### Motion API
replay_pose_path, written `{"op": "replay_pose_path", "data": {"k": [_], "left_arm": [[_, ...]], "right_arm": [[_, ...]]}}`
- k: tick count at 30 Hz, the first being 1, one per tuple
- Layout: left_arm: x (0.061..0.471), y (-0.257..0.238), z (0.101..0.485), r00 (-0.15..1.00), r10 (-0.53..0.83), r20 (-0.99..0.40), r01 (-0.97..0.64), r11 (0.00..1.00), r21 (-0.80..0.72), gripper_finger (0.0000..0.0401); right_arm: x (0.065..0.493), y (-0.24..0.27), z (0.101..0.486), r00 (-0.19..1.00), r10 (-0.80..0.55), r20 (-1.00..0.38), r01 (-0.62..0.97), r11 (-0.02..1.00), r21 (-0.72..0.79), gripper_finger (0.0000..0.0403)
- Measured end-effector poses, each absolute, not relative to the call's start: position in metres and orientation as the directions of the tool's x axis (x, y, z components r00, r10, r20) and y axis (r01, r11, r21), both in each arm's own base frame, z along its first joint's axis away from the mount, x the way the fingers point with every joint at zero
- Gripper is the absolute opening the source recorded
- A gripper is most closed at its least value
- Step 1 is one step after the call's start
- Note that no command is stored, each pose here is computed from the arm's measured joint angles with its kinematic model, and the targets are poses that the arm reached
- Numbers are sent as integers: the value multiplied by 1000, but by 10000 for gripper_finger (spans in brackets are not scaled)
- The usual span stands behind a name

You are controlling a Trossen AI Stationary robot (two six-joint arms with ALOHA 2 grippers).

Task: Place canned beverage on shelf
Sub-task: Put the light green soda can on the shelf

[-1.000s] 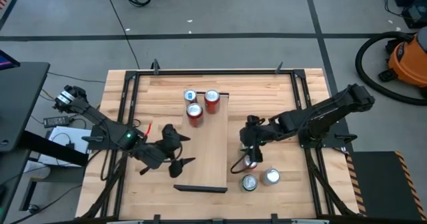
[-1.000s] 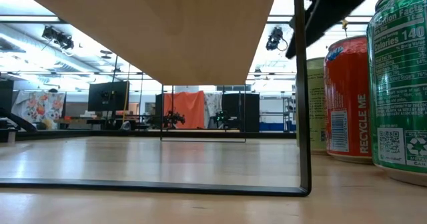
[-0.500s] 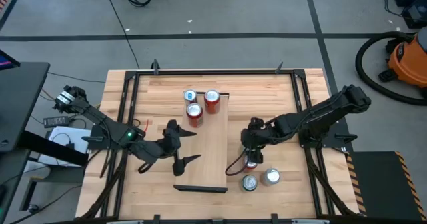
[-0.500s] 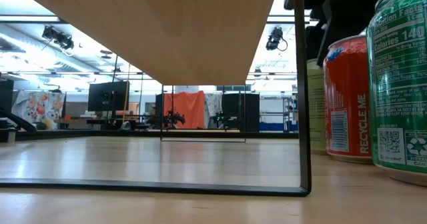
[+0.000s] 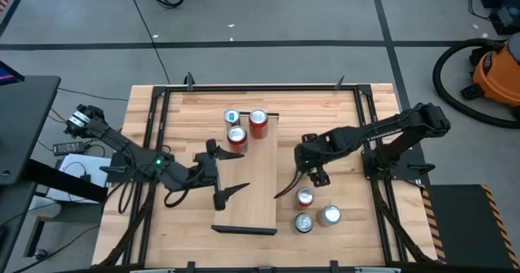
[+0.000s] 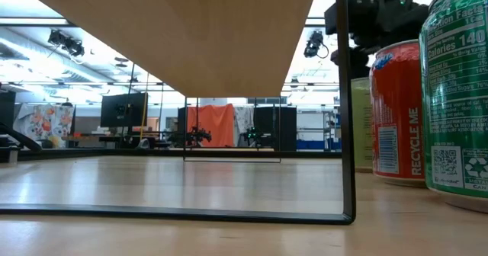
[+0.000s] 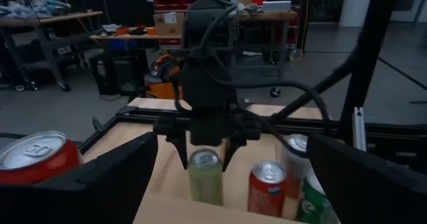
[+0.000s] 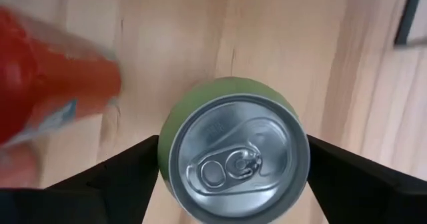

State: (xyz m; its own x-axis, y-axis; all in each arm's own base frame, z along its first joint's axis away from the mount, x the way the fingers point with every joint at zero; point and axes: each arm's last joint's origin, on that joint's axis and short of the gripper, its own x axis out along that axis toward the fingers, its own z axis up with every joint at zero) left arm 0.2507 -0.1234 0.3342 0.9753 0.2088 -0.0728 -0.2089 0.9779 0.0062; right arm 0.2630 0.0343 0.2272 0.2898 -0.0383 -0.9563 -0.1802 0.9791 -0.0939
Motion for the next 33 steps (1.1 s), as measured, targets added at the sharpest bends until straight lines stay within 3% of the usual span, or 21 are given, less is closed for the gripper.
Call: {"op": "replay_pose_path", "data": {"k": [5, 10, 16, 27, 33], "left_arm": [[254, -118, 335, 971, 230, -70, -229, 973, 27, 396], [254, -117, 335, 975, 213, -71, -209, 976, 62, 396], [254, -118, 336, 981, 184, -61, -179, 981, 75, 396], [254, -118, 337, 982, 182, -50, -179, 981, 72, 396], [254, -118, 337, 982, 182, -51, -178, 981, 71, 396]], "right_arm": [[265, 28, 228, 298, -19, -954, -241, 966, -94, 323], [266, 28, 242, 286, -20, -958, -287, 952, -105, 321], [269, 27, 286, 296, -25, -955, -310, 943, -121, 324], [263, 30, 365, 405, -6, -914, -215, 971, -102, 325], [270, 42, 398, 526, 29, -850, -188, 979, -82, 325]]}}
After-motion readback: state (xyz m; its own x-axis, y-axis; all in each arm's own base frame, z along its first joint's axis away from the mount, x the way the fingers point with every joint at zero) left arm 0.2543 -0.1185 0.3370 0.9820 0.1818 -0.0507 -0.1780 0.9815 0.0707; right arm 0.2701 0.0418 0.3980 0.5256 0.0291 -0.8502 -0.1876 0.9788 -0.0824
